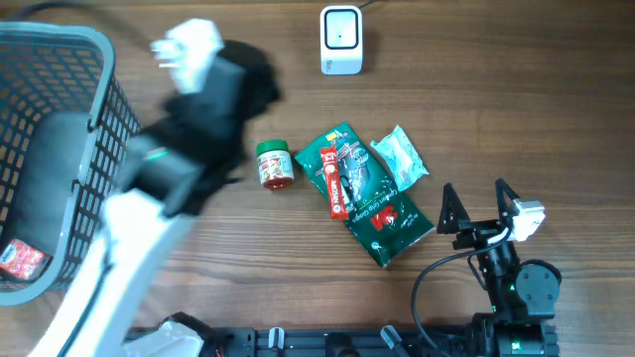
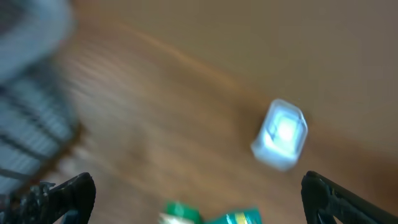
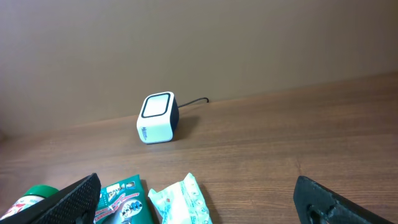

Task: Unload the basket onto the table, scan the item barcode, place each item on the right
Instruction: 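Carry the red Nescafe stick with the left gripper onto the green packet, then reach the left gripper into the basket and grasp the red Kleenex pack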

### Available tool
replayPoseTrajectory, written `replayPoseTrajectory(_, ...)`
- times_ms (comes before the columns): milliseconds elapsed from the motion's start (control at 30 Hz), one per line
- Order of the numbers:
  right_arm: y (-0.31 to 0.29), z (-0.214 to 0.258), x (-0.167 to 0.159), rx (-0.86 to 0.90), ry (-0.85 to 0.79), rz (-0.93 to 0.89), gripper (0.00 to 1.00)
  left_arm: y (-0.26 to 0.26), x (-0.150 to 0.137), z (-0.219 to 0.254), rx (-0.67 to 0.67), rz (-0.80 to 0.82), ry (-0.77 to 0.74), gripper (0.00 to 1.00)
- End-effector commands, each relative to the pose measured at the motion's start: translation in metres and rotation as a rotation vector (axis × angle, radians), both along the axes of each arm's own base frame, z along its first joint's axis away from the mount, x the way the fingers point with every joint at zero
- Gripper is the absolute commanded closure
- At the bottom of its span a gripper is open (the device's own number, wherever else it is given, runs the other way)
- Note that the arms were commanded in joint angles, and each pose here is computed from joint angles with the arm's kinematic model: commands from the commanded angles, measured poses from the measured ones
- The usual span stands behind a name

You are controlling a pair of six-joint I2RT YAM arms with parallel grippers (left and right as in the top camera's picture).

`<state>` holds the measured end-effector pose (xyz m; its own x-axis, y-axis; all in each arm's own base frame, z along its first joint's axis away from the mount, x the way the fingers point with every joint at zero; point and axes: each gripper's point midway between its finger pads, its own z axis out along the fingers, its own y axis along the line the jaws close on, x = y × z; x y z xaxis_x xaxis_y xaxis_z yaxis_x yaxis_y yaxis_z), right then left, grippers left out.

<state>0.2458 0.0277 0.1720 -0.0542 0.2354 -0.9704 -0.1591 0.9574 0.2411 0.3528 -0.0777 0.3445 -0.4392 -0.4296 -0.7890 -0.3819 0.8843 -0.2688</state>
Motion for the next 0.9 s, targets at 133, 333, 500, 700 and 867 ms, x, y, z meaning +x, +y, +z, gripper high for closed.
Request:
replayPoseTrajectory(133, 0.0, 0.002, 0.0, 0.004, -0.01, 0.001, 0.0, 0.226, -0.058, -0.011, -0.157, 0.749, 0.02, 0.0)
replayPoseTrajectory(333, 0.0, 0.002, 0.0, 0.004, -0.01, 0.001, 0.0, 0.34, -0.122, -0.099, -0.505, 1.184, 0.209, 0.0)
replayPoseTrajectory(500, 0.0, 0.002, 0.0, 0.004, -0.01, 0.001, 0.0, 0.362, -0.134, -0.214, -0.6, 1.419, 0.471, 0.01)
replayPoseTrajectory(700, 0.0, 0.002, 0.0, 0.005, -0.01, 0.001, 0.0, 0.371, -0.169, -0.276, -0.543, 1.576, 0.492, 0.0)
replayPoseTrajectory(867, 0.0, 0.002, 0.0, 0.005, -0.01, 0.001, 0.0, 0.379, -0.178, -0.298, -0.478, 1.606, 0.448, 0.0)
